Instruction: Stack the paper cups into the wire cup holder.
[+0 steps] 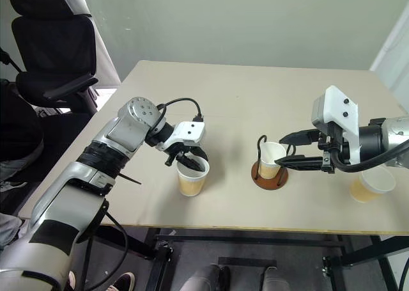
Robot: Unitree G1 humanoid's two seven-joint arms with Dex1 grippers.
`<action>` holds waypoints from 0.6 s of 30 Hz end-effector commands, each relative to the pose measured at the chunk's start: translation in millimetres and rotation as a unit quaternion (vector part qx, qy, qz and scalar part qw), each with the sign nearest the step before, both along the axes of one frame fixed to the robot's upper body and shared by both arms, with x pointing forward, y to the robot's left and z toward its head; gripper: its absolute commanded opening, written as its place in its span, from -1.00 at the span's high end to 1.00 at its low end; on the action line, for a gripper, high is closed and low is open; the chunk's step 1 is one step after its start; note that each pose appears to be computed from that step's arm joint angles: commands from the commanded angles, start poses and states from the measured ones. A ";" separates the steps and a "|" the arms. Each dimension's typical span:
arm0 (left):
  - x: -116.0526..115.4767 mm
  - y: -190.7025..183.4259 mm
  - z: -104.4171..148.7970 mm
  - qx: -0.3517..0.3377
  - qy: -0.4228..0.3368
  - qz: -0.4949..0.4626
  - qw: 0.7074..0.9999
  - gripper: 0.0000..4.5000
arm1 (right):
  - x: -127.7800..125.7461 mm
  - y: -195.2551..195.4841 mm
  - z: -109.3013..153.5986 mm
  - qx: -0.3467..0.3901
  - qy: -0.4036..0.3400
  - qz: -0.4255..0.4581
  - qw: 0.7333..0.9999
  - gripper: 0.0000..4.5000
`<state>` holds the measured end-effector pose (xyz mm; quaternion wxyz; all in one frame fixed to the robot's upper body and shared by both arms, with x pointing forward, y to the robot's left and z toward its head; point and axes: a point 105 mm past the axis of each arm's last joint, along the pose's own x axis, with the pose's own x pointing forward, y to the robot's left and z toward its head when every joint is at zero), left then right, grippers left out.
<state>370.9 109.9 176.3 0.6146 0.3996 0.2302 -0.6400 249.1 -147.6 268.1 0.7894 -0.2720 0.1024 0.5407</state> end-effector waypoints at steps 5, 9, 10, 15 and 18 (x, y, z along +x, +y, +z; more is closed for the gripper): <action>2.5 -5.7 38.0 -0.041 -0.009 -0.001 0.999 1.00 | -0.3 -1.1 4.2 0.002 -0.018 -0.004 1.000 0.01; 0.5 -7.9 41.8 -0.044 -0.011 -0.007 0.999 1.00 | -0.2 -1.2 4.7 0.004 -0.016 -0.004 1.000 0.01; 0.0 -8.9 43.9 -0.047 -0.011 -0.009 0.999 1.00 | -0.2 -1.3 4.7 0.004 -0.016 -0.004 1.000 0.01; 2.2 -16.1 61.3 -0.073 -0.020 -0.010 0.997 1.00 | 1.1 -4.2 4.6 -0.001 -0.015 -0.009 1.000 0.01; 3.8 -25.1 84.6 -0.112 -0.028 -0.011 0.993 1.00 | 4.5 -12.4 8.9 -0.001 -0.016 -0.022 1.000 0.01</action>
